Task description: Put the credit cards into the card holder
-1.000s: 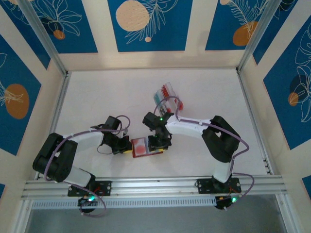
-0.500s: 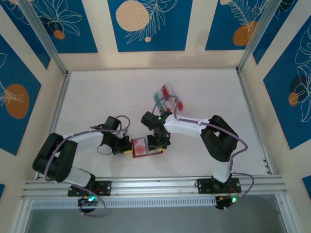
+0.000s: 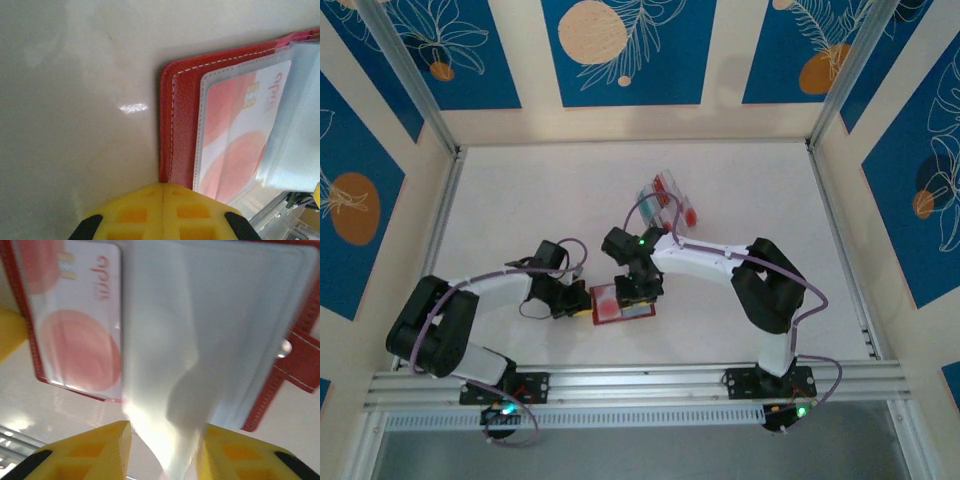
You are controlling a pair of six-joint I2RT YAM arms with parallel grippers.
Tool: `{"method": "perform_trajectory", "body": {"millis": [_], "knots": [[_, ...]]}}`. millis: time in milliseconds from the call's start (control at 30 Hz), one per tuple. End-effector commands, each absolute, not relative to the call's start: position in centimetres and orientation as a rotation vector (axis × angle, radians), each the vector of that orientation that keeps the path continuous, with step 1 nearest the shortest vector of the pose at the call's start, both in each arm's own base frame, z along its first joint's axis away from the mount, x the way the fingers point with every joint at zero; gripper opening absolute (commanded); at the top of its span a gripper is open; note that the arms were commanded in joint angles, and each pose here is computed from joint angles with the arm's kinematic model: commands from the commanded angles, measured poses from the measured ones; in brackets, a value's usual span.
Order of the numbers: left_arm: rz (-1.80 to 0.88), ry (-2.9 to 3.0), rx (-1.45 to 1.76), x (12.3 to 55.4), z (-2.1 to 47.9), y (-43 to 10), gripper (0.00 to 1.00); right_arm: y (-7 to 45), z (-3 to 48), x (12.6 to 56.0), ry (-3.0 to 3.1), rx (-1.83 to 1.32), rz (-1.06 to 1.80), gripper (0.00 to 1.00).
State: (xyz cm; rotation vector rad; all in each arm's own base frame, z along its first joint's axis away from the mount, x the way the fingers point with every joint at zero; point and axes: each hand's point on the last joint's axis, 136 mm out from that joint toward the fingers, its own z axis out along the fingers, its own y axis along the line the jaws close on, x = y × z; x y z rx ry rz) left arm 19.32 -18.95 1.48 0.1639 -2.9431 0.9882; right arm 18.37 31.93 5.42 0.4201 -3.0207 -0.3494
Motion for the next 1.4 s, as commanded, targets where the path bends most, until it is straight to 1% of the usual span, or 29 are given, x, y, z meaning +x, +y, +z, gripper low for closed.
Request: {"method": "perform_trajectory", "body": {"millis": [0, 200, 367, 700, 833, 933, 1000, 1100, 1200, 1267, 1367], "knots": [[0.922, -2.943, 0.186, 18.5, 0.1, -18.1, 0.00, 35.2, 6.9, 18.7, -2.997, 0.502, -0.564, 0.38], [0.950, -2.929, 0.235, 18.7, 1.0, -18.3, 0.00, 38.4, 7.2, 19.2, -2.948, 0.543, -0.736, 0.38], [1.023, -2.933, 0.334, 19.3, 3.4, -18.4, 0.01, 40.0, 6.7, 19.2, -2.901, 0.513, -0.837, 0.38], [0.984, -3.019, 0.668, 19.5, 6.8, -13.4, 0.02, 41.4, 6.0, 19.4, -2.858, 0.492, -0.913, 0.40], [1.013, -3.052, 0.624, 19.8, 8.0, -13.2, 0.04, 41.0, 7.4, 20.2, -2.906, 0.544, -0.887, 0.39], [1.062, -3.060, 0.536, 20.5, 8.8, -14.0, 0.05, 39.0, 10.9, 22.9, -3.050, 0.618, -0.794, 0.39], [1.101, -3.086, 0.494, 21.2, 9.6, -14.3, 0.06, 35.7, 13.2, 26.0, -3.192, 0.587, -0.636, 0.39], [1.122, -3.128, 0.433, 22.1, 10.6, -14.9, 0.06, 28.8, 15.2, 31.0, -3.373, 0.423, -0.280, 0.37], [1.116, -3.131, 0.364, 22.2, 10.8, -15.9, 0.06, 22.4, 16.3, 34.8, -3.451, 0.233, -0.052, 0.34], [1.116, -3.126, 0.333, 22.2, 10.6, -16.4, 0.06, 19.3, 16.8, 36.6, -3.471, 0.143, 0.023, 0.34], [1.120, -3.120, 0.315, 22.2, 10.4, -16.8, 0.06, 16.0, 17.1, 38.7, -3.490, 0.062, 0.061, 0.35]]}}
